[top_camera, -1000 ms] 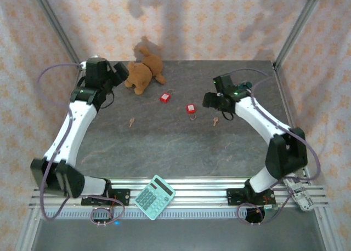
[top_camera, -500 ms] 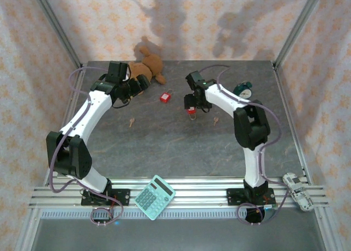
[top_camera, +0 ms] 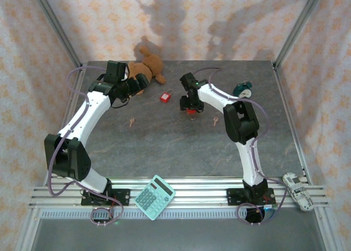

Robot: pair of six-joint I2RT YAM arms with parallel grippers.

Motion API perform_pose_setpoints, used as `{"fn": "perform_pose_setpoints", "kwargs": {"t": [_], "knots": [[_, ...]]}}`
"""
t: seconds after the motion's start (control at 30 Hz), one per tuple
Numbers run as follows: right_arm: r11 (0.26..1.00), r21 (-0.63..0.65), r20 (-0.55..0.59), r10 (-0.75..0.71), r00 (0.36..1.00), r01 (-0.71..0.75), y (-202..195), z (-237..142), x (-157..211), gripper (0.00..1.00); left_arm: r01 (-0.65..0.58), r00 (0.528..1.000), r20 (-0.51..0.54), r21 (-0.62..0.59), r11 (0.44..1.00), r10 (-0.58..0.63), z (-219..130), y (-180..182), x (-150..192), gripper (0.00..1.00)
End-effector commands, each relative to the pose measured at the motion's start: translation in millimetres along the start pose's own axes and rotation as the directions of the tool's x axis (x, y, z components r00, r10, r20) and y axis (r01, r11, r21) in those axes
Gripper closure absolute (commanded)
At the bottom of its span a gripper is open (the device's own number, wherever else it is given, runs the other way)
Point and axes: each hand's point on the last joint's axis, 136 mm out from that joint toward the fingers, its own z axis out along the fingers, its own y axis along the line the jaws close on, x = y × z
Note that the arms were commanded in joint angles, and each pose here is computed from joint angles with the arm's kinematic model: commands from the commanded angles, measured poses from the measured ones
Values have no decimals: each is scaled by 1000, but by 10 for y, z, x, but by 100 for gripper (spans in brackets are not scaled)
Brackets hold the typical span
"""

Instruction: Unlock with the key

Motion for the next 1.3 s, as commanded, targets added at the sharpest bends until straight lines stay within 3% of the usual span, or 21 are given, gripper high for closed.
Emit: {"fn": "perform_pose_setpoints", "kwargs": {"t": [0.0, 0.1, 0.27, 0.53, 0.83, 0.9, 1.1, 1.27], "knots": [[999, 46, -2, 19, 1000, -19, -23, -3, -20, 44, -17, 999, 32, 20, 1000, 16, -147, -52, -42, 8], [997, 69, 18, 35, 999, -36, -43, -29, -63, 55, -18, 999, 36, 19, 1000, 17, -157, -51, -46, 8], [990, 122, 48, 58, 997, -64, -92, -103, -57, 64, -20, 999, 40, 23, 1000, 19, -180, -68, -52, 8], [976, 134, 139, 154, 978, -172, 60, -335, 186, 66, -5, 999, 44, 38, 999, 4, -198, -87, -56, 8], [945, 88, 178, 295, 939, -314, 323, -442, 838, 67, 9, 999, 44, 68, 998, -12, -210, -122, -33, 8], [936, 63, 163, 333, 929, -347, 394, -457, 981, 67, 13, 999, 39, 73, 997, -16, -205, -129, -26, 8], [935, -13, 93, 354, 930, -355, 581, -632, 1167, 45, 14, 999, 40, 81, 997, -18, -220, -141, -19, 8], [956, 63, 223, 267, 937, -288, 265, -1118, 971, 38, 14, 999, 37, 86, 996, -18, -224, -151, -10, 8]]}}
